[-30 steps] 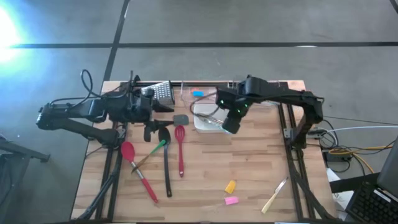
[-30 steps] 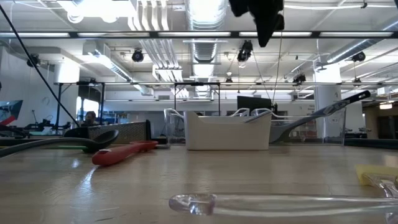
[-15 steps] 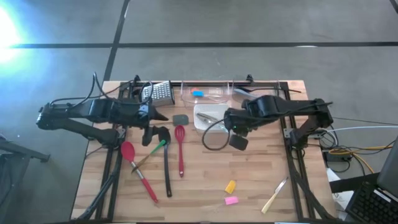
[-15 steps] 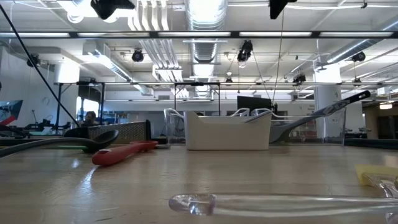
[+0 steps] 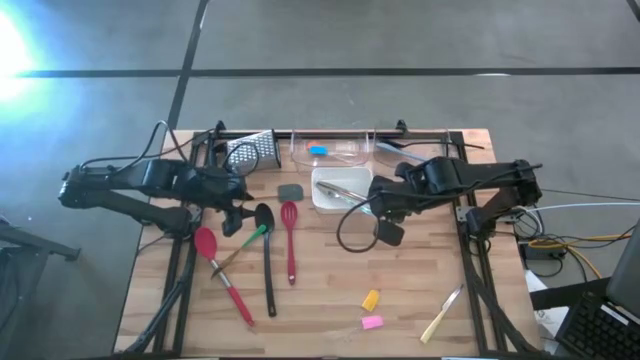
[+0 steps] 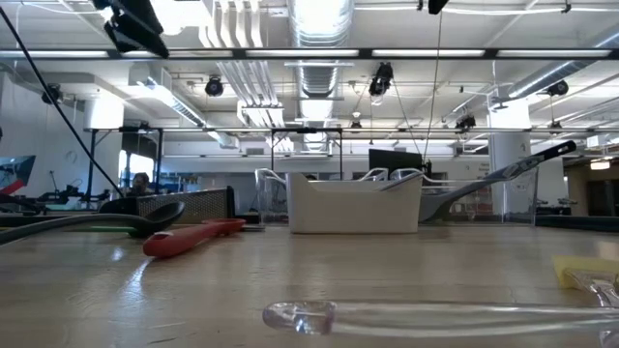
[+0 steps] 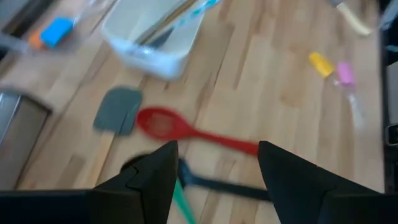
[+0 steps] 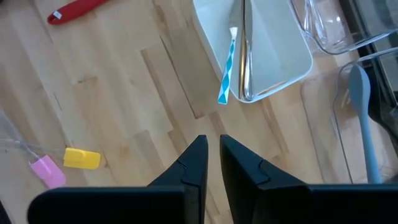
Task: Pick & Place Kitchen Items
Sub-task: Put the red serving spoon into right transparent bin
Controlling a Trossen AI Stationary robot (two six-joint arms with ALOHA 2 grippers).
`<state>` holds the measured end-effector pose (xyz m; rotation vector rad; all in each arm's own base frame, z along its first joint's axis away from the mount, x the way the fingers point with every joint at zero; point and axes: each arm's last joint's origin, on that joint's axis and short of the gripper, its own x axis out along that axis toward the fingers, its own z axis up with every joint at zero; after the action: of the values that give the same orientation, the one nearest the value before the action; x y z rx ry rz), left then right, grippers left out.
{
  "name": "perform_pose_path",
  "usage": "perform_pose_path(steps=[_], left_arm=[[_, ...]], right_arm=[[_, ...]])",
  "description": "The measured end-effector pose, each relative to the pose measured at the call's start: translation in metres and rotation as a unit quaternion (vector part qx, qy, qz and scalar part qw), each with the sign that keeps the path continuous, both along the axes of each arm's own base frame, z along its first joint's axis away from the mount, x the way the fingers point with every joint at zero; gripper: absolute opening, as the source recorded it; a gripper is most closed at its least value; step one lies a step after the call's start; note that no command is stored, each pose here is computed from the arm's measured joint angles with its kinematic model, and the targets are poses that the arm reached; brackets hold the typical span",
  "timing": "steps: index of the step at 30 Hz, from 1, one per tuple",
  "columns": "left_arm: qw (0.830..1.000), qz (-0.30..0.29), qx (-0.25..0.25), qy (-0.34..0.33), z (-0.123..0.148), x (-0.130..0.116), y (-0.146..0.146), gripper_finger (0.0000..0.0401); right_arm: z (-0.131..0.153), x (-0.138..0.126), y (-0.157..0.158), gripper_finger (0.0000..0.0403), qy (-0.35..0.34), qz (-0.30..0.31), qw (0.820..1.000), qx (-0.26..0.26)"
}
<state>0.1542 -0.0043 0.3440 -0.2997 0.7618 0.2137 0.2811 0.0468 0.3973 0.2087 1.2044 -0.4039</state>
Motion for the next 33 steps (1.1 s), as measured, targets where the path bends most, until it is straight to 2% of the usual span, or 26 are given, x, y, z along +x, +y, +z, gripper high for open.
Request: perform_pose_path(steps=[8, 20, 33], left_arm=[[0.995, 0.056, -0.018, 0.077, -0.013, -0.011, 0.001, 0.0227], [0.988, 0.074, -0.028, 0.129, -0.047, -0.01, -0.001, 0.0227], [0.979, 0.1, -0.052, 0.167, -0.077, -0.011, -0.001, 0.0227]], right_arm=[[0.006, -0.008, 0.005, 0.0034, -0.014, 0.004, 1.0, -0.014], [0.018, -0.024, 0.008, 0.0034, -0.047, -0.01, 0.999, -0.019], [0.021, -0.029, 0.01, 0.0034, -0.055, -0.01, 0.998, -0.025]])
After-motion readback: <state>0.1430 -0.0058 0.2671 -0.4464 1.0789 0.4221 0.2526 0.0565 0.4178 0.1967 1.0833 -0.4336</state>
